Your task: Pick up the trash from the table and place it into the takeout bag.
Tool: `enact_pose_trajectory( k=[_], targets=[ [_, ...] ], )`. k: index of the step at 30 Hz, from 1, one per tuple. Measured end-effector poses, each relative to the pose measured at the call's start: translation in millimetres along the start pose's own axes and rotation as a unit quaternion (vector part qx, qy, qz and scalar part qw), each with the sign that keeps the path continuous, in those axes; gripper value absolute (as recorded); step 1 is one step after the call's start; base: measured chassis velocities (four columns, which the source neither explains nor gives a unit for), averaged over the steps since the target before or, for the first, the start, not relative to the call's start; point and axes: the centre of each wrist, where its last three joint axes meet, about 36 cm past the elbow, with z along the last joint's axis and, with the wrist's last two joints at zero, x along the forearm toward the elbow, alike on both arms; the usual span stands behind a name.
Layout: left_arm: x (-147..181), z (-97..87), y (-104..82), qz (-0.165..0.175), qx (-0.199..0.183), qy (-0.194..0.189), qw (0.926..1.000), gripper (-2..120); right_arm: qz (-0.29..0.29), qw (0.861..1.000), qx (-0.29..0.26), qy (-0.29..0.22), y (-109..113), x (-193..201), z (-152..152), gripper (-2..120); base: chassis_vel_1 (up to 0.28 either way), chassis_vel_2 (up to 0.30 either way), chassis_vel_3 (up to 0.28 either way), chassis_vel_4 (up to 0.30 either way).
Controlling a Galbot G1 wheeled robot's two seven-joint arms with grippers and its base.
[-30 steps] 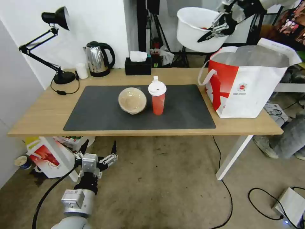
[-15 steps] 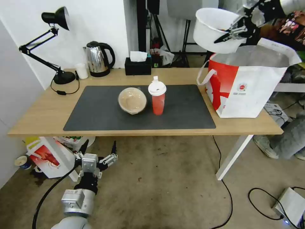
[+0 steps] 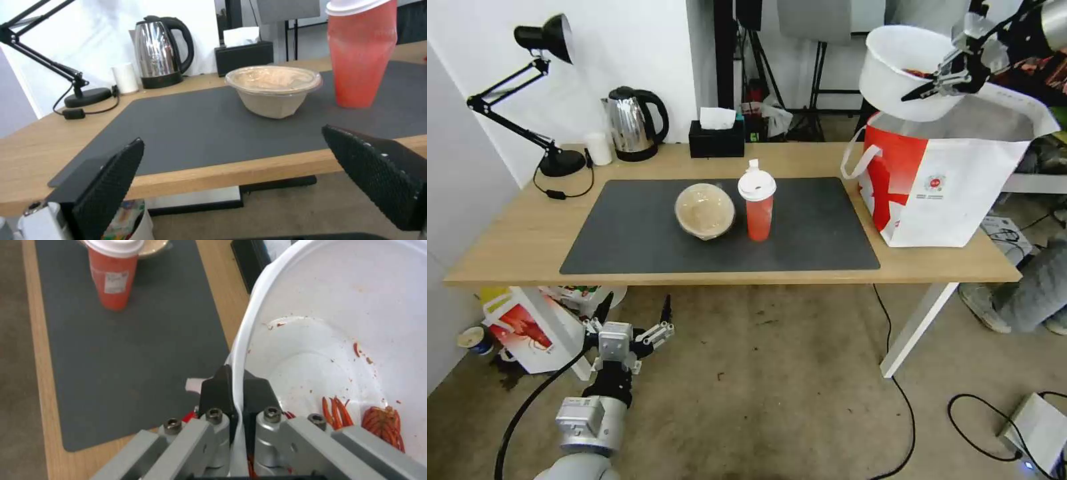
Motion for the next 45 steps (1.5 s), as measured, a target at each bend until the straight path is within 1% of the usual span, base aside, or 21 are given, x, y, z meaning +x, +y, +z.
enact_pose_trajectory(
  k=[4, 8, 12, 30, 38, 45],
  targets=[
    [0, 0.0, 0.0, 0.0, 0.0, 0.0, 1.0, 100, 0.004, 1.0, -0.004, 0.003, 0, -2, 8, 0, 0.0, 0.0, 0.0, 0.0],
    [0, 0.0, 0.0, 0.0, 0.0, 0.0, 1.0, 100, 0.011, 1.0, -0.007, 0.009, 1, -7, 23, 0, 0.0, 0.0, 0.0, 0.0],
    [0, 0.0, 0.0, 0.0, 0.0, 0.0, 1.0, 100, 0.014, 1.0, -0.009, 0.012, 1, -9, 30, 0, 0.0, 0.0, 0.0, 0.0],
    [0, 0.0, 0.0, 0.0, 0.0, 0.0, 1.0, 100, 0.037, 0.999, -0.004, 0.025, -6, -7, 33, 0, 0.0, 0.0, 0.0, 0.0],
    [0, 0.0, 0.0, 0.0, 0.0, 0.0, 1.0, 100, 0.042, 0.999, -0.007, 0.03, -5, -5, 39, 0, 0.0, 0.0, 0.0, 0.0],
    [0, 0.0, 0.0, 0.0, 0.0, 0.0, 1.0, 100, 0.044, 0.998, -0.015, 0.042, 0, 1, 52, 0, 0.0, 0.0, 0.0, 0.0]
  ],
)
